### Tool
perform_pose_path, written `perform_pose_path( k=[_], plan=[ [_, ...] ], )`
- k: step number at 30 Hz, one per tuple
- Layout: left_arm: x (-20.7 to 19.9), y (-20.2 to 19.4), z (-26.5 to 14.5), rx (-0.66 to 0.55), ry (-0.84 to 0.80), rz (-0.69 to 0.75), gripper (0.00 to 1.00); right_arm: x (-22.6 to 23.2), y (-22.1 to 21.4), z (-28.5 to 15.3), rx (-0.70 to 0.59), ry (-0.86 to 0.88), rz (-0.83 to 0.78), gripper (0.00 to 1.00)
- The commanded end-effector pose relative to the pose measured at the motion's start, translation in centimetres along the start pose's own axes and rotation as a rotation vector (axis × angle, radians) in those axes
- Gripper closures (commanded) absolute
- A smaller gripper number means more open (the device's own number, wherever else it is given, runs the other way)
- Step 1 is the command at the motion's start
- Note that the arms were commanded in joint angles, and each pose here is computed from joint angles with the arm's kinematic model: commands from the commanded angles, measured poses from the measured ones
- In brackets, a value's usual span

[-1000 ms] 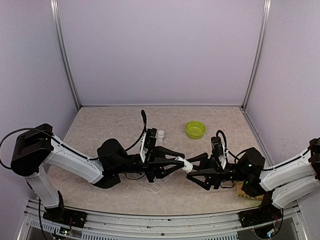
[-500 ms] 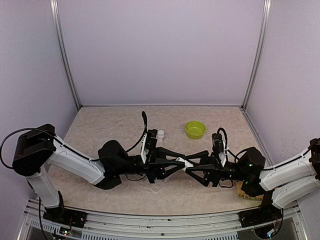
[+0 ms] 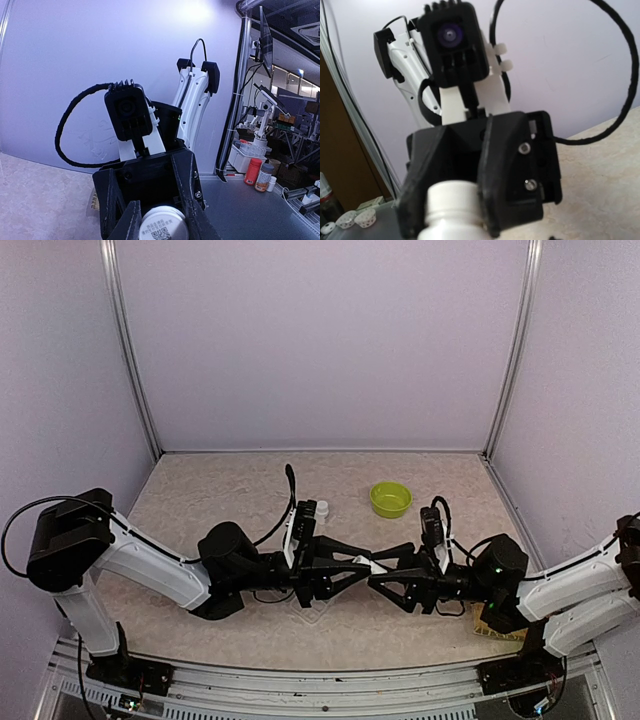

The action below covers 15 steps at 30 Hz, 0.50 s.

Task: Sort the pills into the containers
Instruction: Pass from the left arm to the right

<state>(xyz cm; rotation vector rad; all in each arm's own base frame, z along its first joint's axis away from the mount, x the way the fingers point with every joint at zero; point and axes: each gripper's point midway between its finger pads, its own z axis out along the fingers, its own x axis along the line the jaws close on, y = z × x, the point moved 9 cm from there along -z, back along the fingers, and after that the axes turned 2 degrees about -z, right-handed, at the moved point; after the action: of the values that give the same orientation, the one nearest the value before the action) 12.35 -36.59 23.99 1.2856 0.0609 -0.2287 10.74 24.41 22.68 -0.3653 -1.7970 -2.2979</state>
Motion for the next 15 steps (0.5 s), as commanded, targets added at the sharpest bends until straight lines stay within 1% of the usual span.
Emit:
perform_pose_path(
  k=[1,5,9,11,12,15],
  plan=[
    [-0.20,-0.13,0.08,-0.011,-0.002,0.000,0.84,0.20,0.45,0.80,-0.009,0.017,-0.003,0.42],
    [-0.22,-0.18,0.12,-0.010,-0.003,-0.003,0.84,0.28,0.45,0.82,-0.010,0.020,-0.003,0.43],
    [-0.17,-0.23,0.18,-0.009,-0.005,-0.006,0.84,0.36,0.51,0.80,-0.013,0.020,-0.005,0.45],
    [-0.15,-0.24,0.20,-0.009,-0.003,-0.005,0.84,0.33,0.43,0.81,-0.010,0.019,-0.005,0.48],
    [-0.15,-0.23,0.20,-0.010,-0.001,-0.004,0.84,0.33,0.45,0.83,-0.010,0.021,-0.006,0.52],
    [-0.09,-0.26,0.17,-0.010,0.006,-0.006,0.84,0.32,0.39,0.82,-0.008,0.021,-0.008,0.58]
  ],
)
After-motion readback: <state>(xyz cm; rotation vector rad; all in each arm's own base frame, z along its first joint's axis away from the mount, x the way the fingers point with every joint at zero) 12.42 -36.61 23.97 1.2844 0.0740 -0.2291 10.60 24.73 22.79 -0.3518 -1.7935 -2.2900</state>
